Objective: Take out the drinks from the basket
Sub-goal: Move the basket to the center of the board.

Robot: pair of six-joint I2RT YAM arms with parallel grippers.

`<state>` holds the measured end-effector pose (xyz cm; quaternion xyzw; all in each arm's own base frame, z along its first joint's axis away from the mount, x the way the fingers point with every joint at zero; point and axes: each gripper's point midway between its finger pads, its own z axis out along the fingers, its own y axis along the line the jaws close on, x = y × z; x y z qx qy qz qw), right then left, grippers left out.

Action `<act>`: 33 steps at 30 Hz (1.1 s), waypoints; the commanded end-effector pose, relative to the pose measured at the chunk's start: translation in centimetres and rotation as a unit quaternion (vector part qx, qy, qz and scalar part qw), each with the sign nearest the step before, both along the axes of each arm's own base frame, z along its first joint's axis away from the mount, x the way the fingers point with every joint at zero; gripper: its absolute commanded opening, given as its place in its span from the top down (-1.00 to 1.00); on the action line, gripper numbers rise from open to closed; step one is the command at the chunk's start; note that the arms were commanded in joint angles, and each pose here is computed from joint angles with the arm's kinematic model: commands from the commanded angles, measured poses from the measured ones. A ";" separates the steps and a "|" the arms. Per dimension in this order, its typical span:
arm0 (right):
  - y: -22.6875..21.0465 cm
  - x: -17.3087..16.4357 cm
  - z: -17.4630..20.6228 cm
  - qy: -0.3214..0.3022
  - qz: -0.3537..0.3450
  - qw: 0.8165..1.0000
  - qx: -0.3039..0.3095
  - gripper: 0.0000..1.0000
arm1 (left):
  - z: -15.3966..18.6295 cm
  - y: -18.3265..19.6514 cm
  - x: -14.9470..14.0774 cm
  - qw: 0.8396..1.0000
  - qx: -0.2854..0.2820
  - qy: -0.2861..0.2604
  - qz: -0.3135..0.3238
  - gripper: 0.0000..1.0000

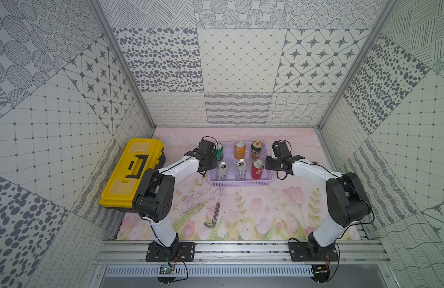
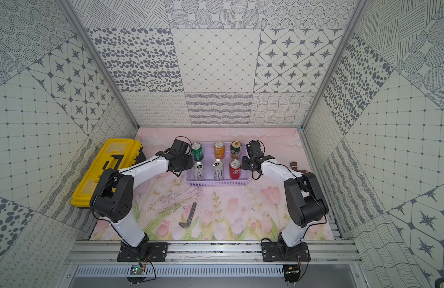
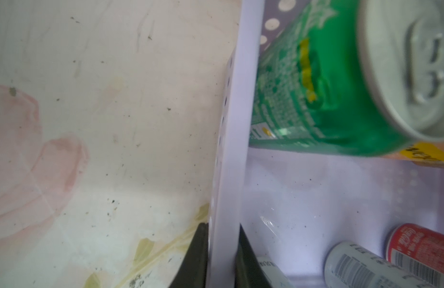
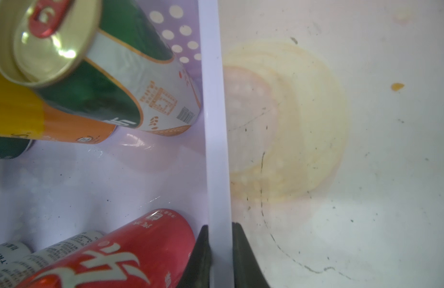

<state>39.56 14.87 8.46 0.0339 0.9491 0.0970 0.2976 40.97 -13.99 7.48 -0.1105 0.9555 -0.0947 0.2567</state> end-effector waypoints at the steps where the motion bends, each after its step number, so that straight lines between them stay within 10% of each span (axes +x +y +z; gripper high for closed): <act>1: 1.5 -2.9 -0.4 0.031 -0.046 0.997 0.055 1.00 | -1.7 -0.9 -5.4 0.996 -0.018 0.076 0.035 1.00; 27: 1.7 -5.5 1.1 -0.008 -0.089 0.993 0.082 1.00 | -0.5 -0.2 -7.6 0.997 0.010 0.067 0.043 0.90; 33: 1.3 -4.7 3.1 -0.042 -0.098 0.991 0.082 0.42 | 1.6 0.9 -7.4 0.998 0.025 0.033 0.057 0.52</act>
